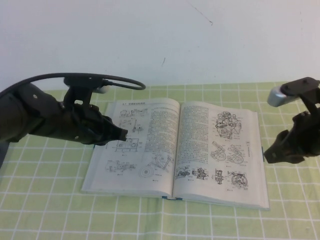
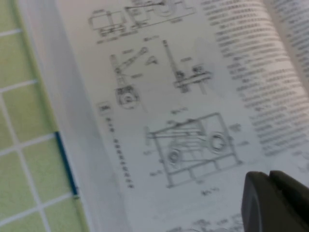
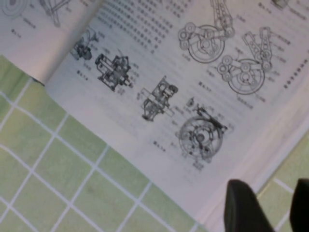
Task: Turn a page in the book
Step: Open the closed book
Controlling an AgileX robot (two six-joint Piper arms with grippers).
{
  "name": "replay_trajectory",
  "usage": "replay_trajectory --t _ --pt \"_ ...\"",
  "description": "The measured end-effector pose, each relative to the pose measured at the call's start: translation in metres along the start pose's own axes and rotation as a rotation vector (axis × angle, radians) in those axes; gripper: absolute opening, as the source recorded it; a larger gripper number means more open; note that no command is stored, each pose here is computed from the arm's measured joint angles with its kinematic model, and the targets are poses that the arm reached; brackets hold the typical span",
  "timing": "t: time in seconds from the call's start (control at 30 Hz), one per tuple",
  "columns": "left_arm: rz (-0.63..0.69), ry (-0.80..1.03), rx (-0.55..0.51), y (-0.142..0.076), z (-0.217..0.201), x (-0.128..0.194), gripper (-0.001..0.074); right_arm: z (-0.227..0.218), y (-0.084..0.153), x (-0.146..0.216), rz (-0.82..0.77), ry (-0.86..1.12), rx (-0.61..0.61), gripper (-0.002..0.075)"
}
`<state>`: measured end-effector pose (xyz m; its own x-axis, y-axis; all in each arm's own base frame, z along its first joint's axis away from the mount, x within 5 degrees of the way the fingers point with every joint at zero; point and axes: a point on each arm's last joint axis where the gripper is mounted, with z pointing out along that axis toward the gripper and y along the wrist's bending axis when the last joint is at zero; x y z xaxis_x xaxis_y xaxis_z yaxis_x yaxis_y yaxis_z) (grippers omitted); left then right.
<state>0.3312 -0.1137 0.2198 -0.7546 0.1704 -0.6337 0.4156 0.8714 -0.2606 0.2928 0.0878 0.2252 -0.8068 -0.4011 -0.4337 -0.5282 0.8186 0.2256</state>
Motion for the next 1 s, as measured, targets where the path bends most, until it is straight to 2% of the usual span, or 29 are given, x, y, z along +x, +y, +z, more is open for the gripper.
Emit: replay_trajectory --t 0.2,0.5,0.77,1.0 --pt "0.004 0.007 -0.081 0.015 0.023 0.005 -0.0003 0.025 -0.010 -0.017 0.048 0.023 -0.024 0.0244" --pt "-0.025 0.081 -0.112 0.029 0.055 0.023 -0.0003 0.061 -0.023 -0.033 0.143 0.029 -0.074 0.0363" --pt "-0.033 0.095 -0.113 0.032 0.062 0.025 -0.0003 0.098 -0.038 -0.027 0.212 0.069 -0.057 0.0375" --pt "-0.048 0.094 -0.110 0.032 0.063 0.025 -0.0003 0.105 -0.040 -0.026 0.241 0.068 -0.065 0.0375"
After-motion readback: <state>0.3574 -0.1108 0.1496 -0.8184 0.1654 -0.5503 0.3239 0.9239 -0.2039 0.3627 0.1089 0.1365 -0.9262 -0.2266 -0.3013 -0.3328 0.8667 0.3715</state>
